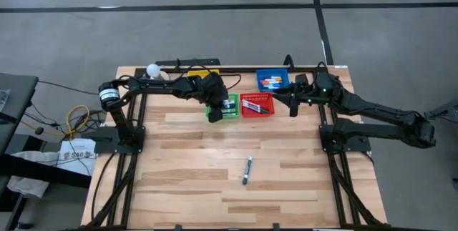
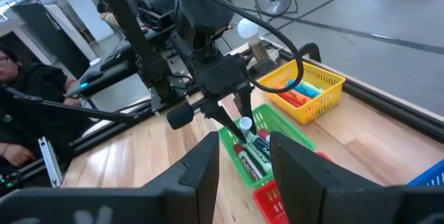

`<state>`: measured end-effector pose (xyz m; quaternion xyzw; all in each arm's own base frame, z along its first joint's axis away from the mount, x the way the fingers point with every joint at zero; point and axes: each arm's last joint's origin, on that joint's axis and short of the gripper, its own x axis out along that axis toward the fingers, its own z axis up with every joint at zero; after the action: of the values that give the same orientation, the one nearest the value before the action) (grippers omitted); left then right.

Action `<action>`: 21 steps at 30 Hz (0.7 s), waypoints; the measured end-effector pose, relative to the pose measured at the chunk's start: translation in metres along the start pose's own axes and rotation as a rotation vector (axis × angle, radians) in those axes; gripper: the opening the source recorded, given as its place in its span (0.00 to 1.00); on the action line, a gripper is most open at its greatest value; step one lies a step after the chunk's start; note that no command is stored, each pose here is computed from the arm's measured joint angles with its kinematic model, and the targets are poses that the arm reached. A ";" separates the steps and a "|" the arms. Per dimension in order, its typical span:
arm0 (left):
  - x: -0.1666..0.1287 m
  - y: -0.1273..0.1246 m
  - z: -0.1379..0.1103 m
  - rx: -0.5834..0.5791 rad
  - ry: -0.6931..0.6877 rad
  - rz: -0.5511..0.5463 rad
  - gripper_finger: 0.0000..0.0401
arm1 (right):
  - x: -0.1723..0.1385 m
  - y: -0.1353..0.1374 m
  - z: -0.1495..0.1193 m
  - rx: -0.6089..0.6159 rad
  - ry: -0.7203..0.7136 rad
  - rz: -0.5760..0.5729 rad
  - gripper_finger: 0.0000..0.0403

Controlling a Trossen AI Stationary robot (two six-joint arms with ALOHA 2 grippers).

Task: Pick & Place Markers
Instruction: Put the blue marker into the green bin, then put the dark green marker into the green bin

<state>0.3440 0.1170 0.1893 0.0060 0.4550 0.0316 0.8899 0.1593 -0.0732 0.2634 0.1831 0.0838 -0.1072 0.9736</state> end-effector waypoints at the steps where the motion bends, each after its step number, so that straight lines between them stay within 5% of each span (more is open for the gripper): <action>1: 0.000 0.000 0.000 0.001 -0.001 0.000 0.20 | 0.000 0.000 0.000 0.000 -0.001 0.000 0.29; 13: 0.009 -0.001 -0.001 0.051 0.000 0.002 0.23 | 0.000 0.001 0.000 -0.003 -0.003 0.008 0.29; 21: 0.009 0.000 0.001 0.059 -0.015 0.009 0.36 | 0.001 0.005 0.000 -0.009 0.000 0.029 0.29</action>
<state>0.3499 0.1175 0.1820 0.0345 0.4489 0.0219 0.8926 0.1613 -0.0689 0.2645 0.1801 0.0815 -0.0930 0.9758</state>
